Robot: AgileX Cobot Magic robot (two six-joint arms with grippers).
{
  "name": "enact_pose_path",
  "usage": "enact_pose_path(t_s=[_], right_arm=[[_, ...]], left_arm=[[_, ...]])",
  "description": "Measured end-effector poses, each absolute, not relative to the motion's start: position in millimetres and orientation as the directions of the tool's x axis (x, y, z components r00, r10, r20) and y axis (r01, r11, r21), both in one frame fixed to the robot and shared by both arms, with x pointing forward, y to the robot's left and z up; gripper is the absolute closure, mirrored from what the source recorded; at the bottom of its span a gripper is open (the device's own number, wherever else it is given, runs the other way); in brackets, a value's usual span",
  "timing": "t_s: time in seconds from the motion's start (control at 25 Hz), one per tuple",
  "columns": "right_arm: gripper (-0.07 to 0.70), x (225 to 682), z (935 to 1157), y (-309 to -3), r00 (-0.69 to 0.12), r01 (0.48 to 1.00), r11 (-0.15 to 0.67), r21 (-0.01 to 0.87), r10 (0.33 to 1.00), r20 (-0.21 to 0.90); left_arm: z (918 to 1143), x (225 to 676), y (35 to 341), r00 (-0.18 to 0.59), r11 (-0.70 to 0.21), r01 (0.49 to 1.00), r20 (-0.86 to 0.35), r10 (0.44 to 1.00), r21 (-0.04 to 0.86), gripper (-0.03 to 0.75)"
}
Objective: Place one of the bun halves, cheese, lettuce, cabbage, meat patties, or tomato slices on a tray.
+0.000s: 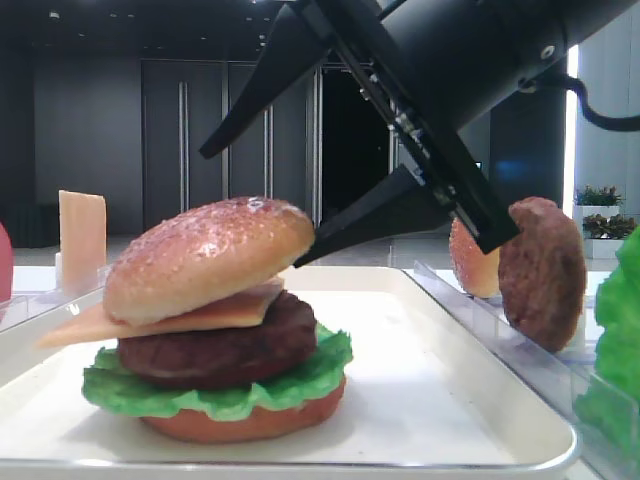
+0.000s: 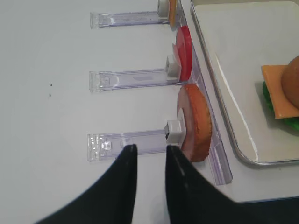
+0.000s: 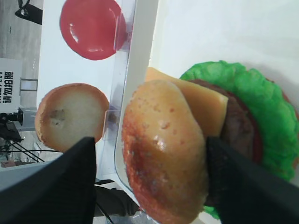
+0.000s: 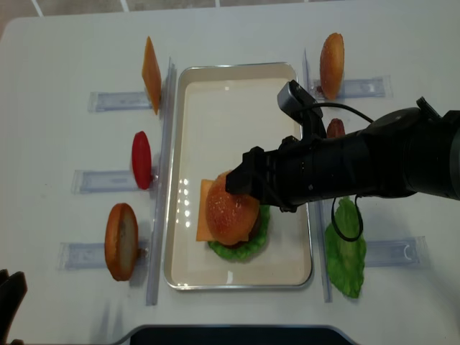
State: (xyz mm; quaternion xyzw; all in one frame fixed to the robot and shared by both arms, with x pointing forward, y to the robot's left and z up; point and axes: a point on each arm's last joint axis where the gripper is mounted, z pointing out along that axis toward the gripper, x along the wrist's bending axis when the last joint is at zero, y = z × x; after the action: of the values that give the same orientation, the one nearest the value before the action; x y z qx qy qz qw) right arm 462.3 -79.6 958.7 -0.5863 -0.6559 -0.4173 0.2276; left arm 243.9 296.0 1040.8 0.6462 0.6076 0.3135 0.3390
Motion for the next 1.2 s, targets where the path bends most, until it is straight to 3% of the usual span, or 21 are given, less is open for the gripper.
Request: enact_pose_path(t_s=[0.32,0.96,1.2], right_arm=[[0.136,464.9,962.9,-78.3,-0.221,0.956,-0.029,0.292,0.585,0.78],[0.136,466.2,973.9,-85.6,-0.246,0.939,-0.016,0.343,0.663,0.707],[0.136,468.9,989.6,-86.8,-0.292,0.918,0.001,0.398,0.68,0.672]], left_arm=[[1040.8,243.9,295.9,0.065,-0.031,0.573,-0.008,0.998,0.819,0.557],[1040.8,243.9,295.9,0.065,-0.031,0.573,-0.008,0.998,0.819,0.557],[1040.8,243.9,295.9,0.065,-0.031,0.573,-0.008,0.998,0.819,0.557]])
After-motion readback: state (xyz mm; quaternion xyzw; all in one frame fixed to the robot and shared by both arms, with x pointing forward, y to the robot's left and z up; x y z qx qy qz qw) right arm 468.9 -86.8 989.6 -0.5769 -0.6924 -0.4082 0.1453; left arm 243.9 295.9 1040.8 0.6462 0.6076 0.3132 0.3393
